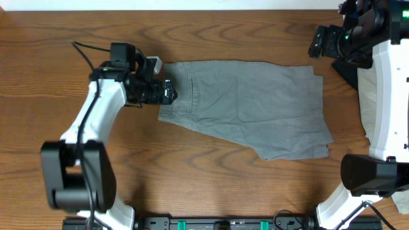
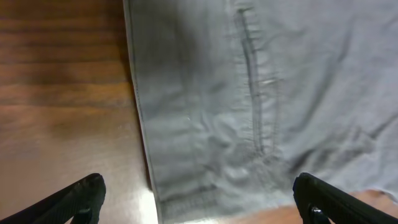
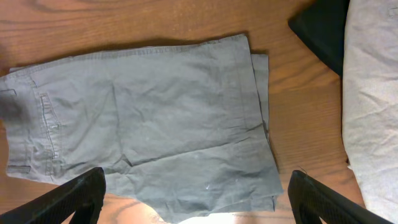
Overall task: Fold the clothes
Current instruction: 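Grasp the shorts' left edge with left gripper, right edge with right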
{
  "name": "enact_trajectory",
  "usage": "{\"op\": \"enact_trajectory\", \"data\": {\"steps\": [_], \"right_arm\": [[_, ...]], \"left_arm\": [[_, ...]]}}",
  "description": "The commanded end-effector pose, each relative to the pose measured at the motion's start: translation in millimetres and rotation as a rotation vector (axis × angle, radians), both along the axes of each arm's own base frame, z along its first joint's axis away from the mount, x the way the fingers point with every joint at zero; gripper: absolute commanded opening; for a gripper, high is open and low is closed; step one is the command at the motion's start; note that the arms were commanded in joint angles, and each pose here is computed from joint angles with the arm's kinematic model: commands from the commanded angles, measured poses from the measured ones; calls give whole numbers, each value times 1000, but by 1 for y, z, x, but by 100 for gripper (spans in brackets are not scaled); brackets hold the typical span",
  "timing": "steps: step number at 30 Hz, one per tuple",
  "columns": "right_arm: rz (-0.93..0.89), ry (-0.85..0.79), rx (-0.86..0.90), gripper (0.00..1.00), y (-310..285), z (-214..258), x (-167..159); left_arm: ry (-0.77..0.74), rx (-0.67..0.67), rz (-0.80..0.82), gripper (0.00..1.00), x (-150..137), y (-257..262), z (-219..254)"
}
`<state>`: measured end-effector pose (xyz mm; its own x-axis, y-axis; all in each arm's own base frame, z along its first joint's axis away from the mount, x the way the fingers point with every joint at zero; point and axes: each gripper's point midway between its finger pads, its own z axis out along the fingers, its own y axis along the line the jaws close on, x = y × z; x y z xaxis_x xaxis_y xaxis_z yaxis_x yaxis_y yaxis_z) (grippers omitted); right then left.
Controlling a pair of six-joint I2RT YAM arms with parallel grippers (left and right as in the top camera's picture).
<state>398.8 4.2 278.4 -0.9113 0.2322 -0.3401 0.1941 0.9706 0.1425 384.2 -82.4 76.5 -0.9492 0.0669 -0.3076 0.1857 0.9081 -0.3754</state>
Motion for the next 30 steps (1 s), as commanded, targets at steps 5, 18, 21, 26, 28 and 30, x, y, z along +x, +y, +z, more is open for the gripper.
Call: {"op": "enact_trajectory", "data": {"steps": [5, 18, 21, 26, 28, 30], "right_arm": [[21, -16, -8, 92, 3, 7, -4], [22, 4, -6, 92, 3, 5, -9], [23, 5, -4, 92, 4, 5, -9], [23, 10, -4, 92, 4, 5, -10], [23, 9, -4, 92, 4, 5, -10], [23, 9, -4, 92, 4, 5, -10]], "left_arm": [[23, -73, -25, 98, 14, -11, -24], [125, -122, -32, 98, 8, -18, -66], [142, -189, -54, 98, 5, -29, -68], [212, -197, -49, 92, -6, -30, -82], [239, -197, -46, 78, -11, -30, -85], [248, -197, -45, 60, -13, -30, -86]]}}
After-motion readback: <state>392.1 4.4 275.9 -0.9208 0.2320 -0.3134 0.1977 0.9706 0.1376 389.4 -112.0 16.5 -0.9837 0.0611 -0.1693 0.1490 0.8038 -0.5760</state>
